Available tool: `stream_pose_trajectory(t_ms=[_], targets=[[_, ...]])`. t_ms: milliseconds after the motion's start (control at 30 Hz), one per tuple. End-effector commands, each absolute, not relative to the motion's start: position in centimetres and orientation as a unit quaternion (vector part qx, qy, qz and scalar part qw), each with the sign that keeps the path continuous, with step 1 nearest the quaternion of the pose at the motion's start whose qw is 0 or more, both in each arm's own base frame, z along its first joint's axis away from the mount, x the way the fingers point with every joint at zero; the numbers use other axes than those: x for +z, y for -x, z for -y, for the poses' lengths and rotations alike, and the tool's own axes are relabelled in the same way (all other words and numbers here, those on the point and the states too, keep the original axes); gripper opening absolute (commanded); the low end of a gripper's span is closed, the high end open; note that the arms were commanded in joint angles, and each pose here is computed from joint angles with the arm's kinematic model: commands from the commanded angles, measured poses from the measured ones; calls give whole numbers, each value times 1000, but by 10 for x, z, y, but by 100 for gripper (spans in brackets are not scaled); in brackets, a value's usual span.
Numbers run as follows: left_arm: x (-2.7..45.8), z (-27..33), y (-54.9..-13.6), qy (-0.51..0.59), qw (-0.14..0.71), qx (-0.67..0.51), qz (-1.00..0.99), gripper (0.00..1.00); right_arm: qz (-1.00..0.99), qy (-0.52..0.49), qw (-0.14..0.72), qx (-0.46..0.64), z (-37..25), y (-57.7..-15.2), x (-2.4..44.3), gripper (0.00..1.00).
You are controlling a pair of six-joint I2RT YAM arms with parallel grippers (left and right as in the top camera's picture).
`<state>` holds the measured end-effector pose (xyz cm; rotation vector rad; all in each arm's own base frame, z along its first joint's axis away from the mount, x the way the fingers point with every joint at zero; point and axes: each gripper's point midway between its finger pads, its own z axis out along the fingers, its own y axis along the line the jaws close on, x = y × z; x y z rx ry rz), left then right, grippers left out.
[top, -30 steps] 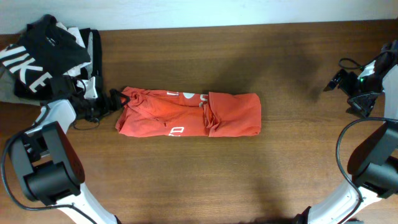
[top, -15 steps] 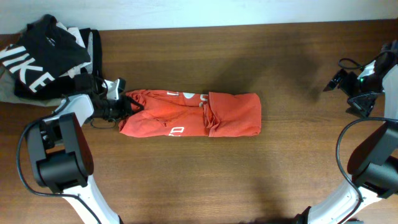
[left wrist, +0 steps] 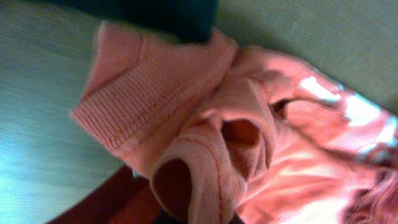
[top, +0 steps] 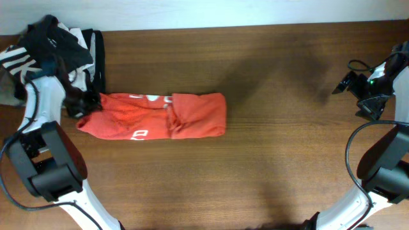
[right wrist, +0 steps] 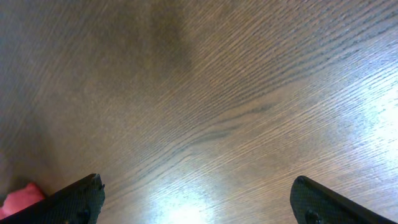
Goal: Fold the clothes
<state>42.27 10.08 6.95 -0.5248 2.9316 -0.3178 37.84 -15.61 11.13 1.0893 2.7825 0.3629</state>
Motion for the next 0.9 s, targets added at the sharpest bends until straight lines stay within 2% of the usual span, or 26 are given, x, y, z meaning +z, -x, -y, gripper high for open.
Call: stream_pose_trajectory(t_ms=[0,200,500,867], targets=[[146,-94,-444,156,141,-72,-975,0,-922,-363,72,117,159,-381,115,99],[182,-13,-448,72,155,-105,-980,1,-922,-363,72,117,159,-381,115,99],[178,121,-426,-68,122,-127,-982,1,-922,-363,72,117,159,-382,115,99],[110,197,-403,-131,32,-121,-983,3,-922,-363,72,117,159,-381,115,99]])
